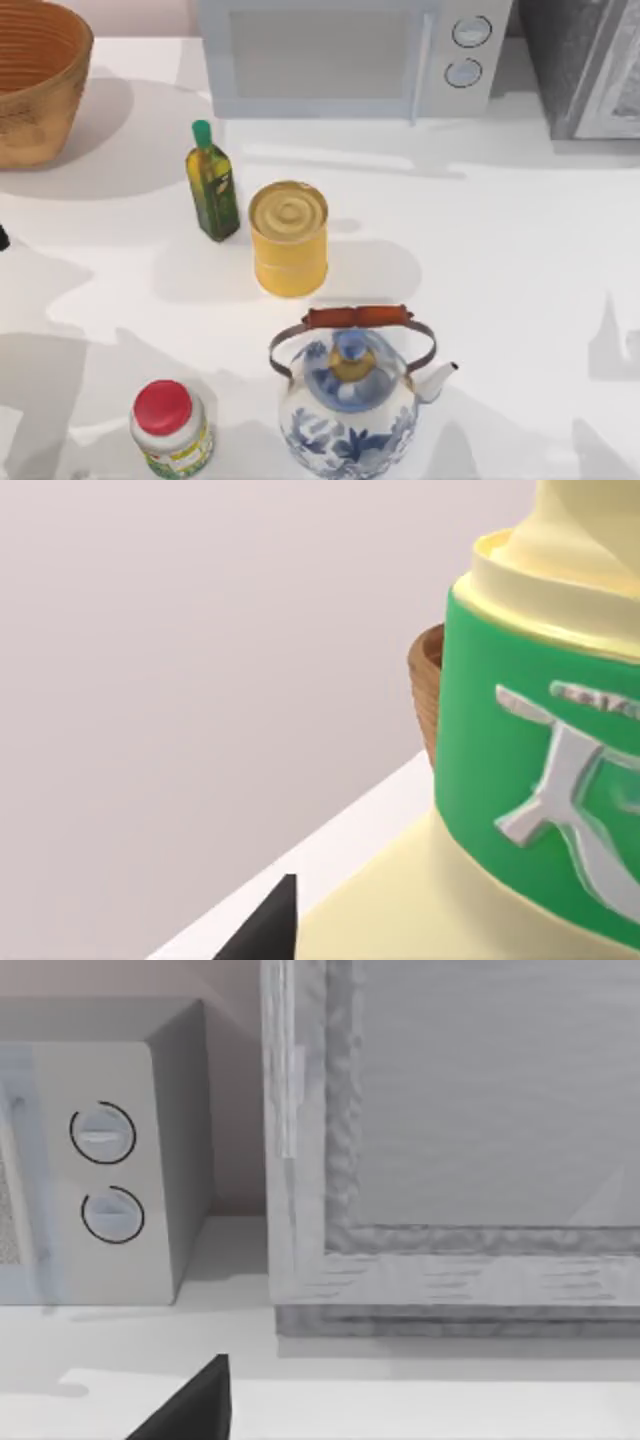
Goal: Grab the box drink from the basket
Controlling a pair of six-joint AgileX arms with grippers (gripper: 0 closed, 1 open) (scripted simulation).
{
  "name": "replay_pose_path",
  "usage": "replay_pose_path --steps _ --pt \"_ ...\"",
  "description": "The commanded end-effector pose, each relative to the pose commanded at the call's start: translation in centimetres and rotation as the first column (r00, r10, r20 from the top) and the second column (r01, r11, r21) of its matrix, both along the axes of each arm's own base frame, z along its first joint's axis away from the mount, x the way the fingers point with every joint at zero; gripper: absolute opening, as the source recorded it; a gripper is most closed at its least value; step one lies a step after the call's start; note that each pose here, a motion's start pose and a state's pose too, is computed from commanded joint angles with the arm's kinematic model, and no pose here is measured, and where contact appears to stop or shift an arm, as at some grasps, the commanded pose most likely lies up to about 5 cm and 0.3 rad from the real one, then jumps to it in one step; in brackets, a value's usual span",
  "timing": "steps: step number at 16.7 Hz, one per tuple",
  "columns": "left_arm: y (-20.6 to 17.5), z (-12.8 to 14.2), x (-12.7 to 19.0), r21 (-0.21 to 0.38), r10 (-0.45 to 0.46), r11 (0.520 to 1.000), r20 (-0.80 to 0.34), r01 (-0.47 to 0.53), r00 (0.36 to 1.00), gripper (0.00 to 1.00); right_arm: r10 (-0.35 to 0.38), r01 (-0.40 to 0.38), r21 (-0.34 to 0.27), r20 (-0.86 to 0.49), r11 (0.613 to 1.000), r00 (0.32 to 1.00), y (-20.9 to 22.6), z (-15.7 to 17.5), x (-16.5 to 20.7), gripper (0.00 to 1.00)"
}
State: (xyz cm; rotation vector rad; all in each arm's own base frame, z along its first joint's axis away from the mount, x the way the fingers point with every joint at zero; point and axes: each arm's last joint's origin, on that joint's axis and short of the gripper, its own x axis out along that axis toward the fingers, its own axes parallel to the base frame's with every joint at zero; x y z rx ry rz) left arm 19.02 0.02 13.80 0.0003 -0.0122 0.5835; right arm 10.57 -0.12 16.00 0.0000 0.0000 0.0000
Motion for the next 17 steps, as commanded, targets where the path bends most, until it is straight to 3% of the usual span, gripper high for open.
replay_pose_path --steps 4,17 --pt "0.03 -0.06 0.01 0.000 -0.001 1.000 -0.001 0.001 1.000 0.00 0.000 0.000 0.000 0.000 1.000 1.000 0.00 0.00 0.00 1.00" --pt "0.03 -0.06 0.01 0.000 -0.001 1.000 -0.001 0.001 1.000 0.98 0.000 0.000 0.000 0.000 1.000 1.000 0.00 0.00 0.00 1.00"
